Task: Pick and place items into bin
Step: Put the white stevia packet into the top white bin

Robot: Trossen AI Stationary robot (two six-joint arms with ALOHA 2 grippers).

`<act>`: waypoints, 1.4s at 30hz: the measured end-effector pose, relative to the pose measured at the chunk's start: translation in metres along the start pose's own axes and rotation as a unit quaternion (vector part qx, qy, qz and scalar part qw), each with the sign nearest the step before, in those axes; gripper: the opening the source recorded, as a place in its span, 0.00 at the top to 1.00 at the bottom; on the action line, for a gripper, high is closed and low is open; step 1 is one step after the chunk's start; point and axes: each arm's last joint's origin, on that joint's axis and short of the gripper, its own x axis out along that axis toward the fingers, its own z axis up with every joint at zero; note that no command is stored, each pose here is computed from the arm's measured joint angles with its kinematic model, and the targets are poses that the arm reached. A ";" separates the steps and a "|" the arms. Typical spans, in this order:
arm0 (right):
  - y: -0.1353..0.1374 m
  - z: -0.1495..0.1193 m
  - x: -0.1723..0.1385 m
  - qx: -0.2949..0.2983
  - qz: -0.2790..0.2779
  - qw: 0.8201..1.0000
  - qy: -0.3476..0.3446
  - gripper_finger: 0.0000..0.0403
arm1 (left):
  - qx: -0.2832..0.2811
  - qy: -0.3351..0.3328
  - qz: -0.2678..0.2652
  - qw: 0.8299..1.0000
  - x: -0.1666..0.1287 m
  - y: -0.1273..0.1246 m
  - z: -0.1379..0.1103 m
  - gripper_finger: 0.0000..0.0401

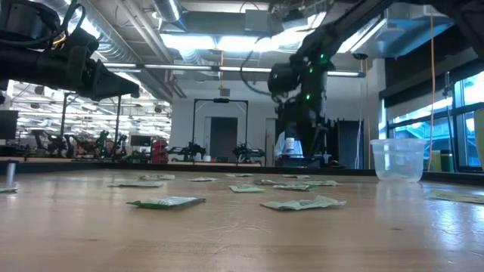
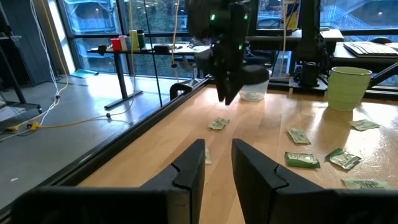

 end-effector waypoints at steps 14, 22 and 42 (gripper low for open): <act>0.000 0.009 0.024 0.042 -0.004 0.999 -0.007 0.70 | 0.000 0.000 0.000 1.000 0.000 0.000 0.000 0.81; 0.001 0.007 0.038 0.057 -0.008 0.998 0.018 0.70 | 0.000 0.000 0.000 1.000 0.000 0.000 0.000 0.81; 0.002 0.005 0.053 0.051 -0.011 0.997 0.050 0.95 | 0.000 0.000 0.000 1.000 0.000 0.000 0.000 0.81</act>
